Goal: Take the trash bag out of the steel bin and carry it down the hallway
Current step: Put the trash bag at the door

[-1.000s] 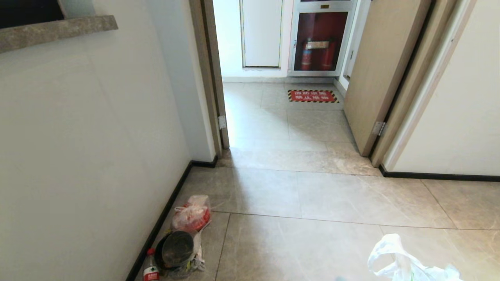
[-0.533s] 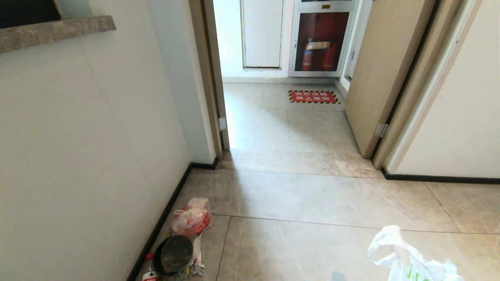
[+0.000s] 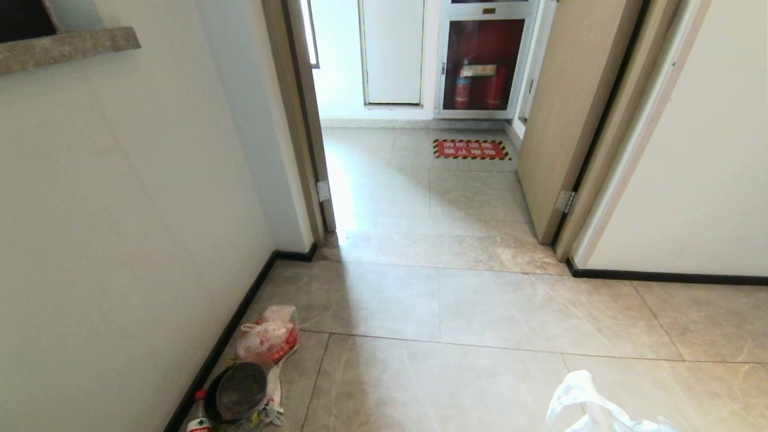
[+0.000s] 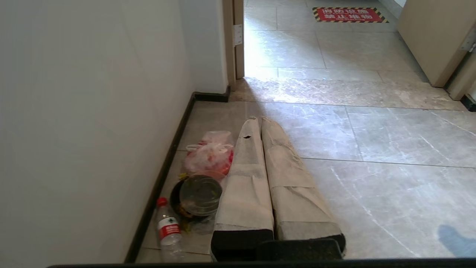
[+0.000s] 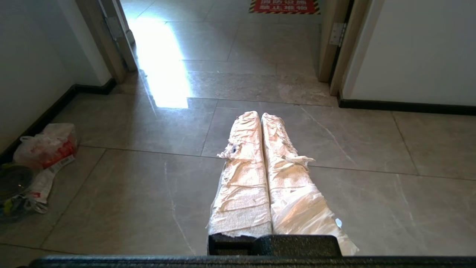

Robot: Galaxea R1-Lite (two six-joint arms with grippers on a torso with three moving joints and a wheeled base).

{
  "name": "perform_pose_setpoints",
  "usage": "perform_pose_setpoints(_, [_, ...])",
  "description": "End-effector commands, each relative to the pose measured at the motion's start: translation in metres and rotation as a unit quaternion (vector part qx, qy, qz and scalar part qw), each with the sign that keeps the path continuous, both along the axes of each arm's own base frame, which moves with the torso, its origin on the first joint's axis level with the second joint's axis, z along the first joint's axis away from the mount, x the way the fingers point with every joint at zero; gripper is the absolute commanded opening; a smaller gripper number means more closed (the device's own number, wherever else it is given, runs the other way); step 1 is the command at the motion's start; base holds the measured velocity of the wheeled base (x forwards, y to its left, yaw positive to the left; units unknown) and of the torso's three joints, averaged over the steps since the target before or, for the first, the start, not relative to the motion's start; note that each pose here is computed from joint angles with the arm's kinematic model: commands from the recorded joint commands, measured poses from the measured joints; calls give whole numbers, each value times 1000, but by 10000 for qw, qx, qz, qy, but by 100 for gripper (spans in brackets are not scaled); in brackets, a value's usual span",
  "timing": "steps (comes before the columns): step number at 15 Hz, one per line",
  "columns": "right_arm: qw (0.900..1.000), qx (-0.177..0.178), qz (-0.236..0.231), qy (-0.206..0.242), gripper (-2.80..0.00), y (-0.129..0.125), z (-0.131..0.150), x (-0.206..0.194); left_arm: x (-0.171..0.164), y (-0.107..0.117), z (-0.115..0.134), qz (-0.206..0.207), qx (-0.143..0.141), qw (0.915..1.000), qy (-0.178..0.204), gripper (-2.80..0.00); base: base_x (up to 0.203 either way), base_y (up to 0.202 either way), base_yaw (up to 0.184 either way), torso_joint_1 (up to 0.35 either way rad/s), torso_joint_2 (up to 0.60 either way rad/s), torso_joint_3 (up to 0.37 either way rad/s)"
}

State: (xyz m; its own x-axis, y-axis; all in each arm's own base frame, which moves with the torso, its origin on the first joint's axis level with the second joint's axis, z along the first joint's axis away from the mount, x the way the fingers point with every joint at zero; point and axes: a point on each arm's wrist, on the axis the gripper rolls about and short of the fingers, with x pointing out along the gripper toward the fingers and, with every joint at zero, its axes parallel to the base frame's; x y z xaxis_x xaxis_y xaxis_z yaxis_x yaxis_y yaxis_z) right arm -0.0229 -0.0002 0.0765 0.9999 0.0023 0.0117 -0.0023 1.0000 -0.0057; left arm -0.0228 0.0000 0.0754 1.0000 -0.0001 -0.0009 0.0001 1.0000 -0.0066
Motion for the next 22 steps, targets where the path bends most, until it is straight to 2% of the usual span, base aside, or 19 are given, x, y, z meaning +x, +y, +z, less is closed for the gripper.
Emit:
perform_pose_setpoints(1, [9998,-1,4,-195,-280,0,-1,-3,0,0,0,0,2,10000,11,-280,0,-187,2,8,0,0])
perform_pose_setpoints(5, [9998,-30,3,-182,-280,0,-1,-3,0,0,0,0,10,10000,11,-280,0,-173,0,1,4,2])
perform_pose_setpoints(8, [9998,-62,2,-188,-280,0,-1,-3,0,0,0,0,10,10000,11,-280,-2,-31,24,2,2,2])
perform_pose_setpoints(22, [9998,-70,9,-188,-280,0,-1,-3,0,0,0,0,2,10000,11,-280,0,-10,170,1,2,2])
